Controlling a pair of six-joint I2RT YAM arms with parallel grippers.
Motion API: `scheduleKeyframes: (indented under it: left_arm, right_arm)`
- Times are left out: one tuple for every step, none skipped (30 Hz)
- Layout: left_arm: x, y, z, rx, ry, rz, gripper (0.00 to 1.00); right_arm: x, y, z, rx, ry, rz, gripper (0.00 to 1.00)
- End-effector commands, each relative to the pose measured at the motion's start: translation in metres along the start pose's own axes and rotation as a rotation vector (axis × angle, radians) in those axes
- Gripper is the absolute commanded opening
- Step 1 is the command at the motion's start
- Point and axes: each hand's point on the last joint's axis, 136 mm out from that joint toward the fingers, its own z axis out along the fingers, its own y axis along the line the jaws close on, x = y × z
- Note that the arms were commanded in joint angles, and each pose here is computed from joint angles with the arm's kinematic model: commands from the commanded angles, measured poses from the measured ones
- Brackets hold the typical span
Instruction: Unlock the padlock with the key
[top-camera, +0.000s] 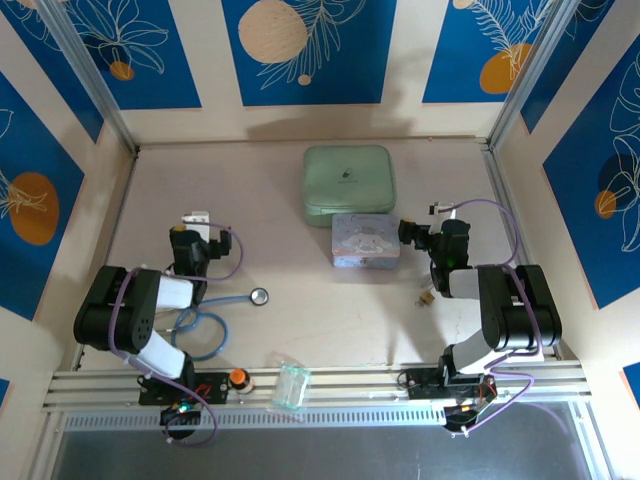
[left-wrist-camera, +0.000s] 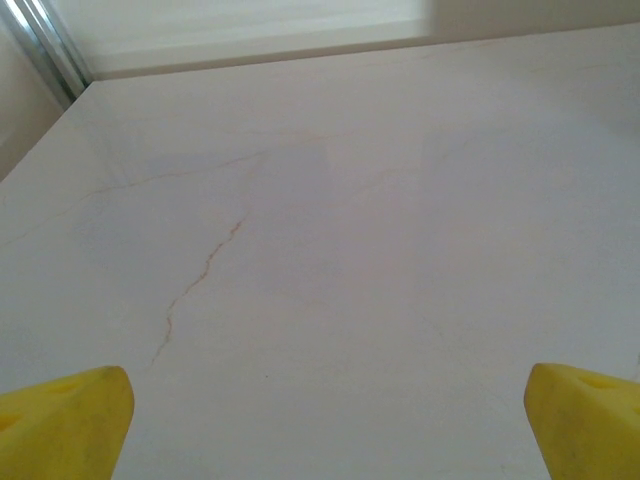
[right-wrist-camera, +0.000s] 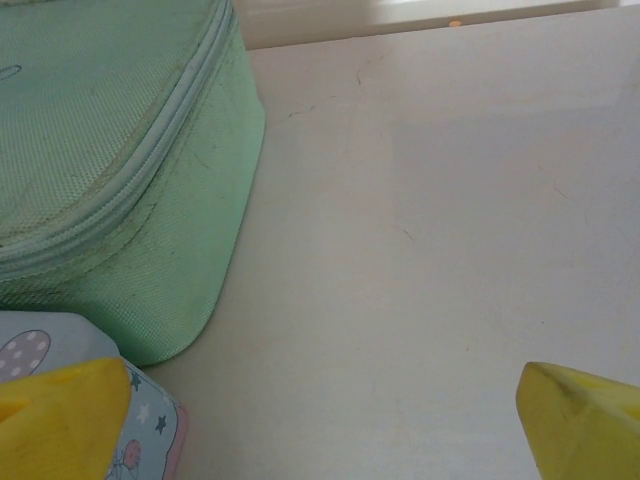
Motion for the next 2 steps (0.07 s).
scheduleKeyframes:
  left_arm:
    - [-0.0046,0.0004,0.0001,0.009,-0.028,0.01,0.99]
    - [-0.005,0.0005,-0.0001,0.009,-0.029,0.01,0.99]
  right_arm:
    - [-0.0072,0.0019,-0.0003,-0.019,-0.028,-0.007,0.99]
    - [-0.0072,0.0026,-0.0012,-0.017,-0.032,-0.013,0.99]
